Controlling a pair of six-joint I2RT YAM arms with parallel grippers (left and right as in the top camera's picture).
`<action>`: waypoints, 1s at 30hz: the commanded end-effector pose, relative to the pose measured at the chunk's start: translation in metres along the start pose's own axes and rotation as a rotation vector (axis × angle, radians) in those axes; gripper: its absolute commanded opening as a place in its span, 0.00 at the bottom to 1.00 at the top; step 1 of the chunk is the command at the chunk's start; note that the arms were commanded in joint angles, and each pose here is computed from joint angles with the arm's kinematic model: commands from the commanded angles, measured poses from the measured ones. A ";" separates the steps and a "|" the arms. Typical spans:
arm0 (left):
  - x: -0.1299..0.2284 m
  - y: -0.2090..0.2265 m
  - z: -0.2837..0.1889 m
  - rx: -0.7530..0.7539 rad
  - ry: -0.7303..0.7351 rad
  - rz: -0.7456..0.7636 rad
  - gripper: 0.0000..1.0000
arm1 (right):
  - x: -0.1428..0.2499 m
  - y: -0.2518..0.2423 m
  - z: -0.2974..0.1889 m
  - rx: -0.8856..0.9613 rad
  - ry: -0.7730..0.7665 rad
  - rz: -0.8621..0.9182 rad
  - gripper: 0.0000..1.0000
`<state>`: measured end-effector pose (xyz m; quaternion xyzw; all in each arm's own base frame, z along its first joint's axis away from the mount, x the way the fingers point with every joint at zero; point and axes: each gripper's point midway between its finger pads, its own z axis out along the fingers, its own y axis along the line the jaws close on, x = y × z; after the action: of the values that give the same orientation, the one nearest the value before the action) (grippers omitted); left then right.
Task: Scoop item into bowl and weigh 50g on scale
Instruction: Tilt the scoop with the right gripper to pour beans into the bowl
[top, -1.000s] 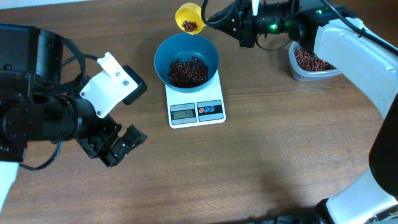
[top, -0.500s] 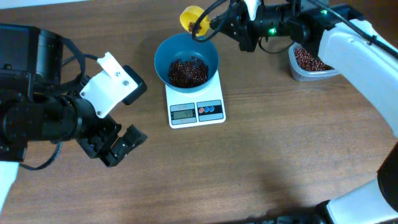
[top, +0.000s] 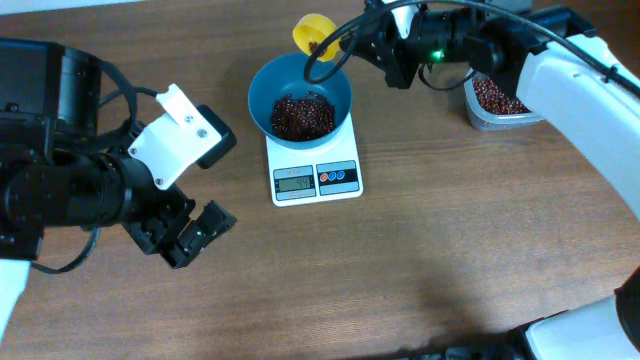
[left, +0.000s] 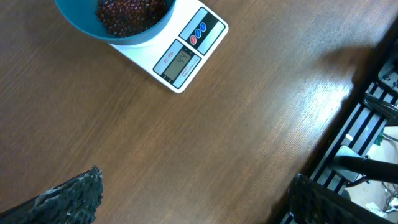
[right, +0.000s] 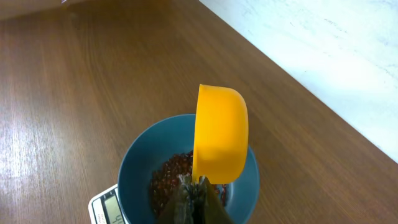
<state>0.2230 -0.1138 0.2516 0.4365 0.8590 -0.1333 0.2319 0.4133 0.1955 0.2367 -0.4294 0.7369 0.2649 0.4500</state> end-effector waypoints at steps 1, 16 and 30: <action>-0.001 -0.001 0.000 0.003 -0.006 0.024 0.99 | -0.011 0.006 -0.003 0.017 -0.001 -0.031 0.04; -0.001 -0.001 0.000 0.003 -0.006 0.024 0.99 | -0.004 0.012 0.005 0.034 0.065 -0.020 0.04; -0.001 -0.001 0.000 0.003 -0.006 0.024 0.99 | -0.016 0.023 0.015 0.086 0.097 -0.078 0.04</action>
<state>0.2231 -0.1138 0.2516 0.4365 0.8590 -0.1332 0.2321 0.4021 0.2218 0.2257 -0.4469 0.7596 0.2128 0.4218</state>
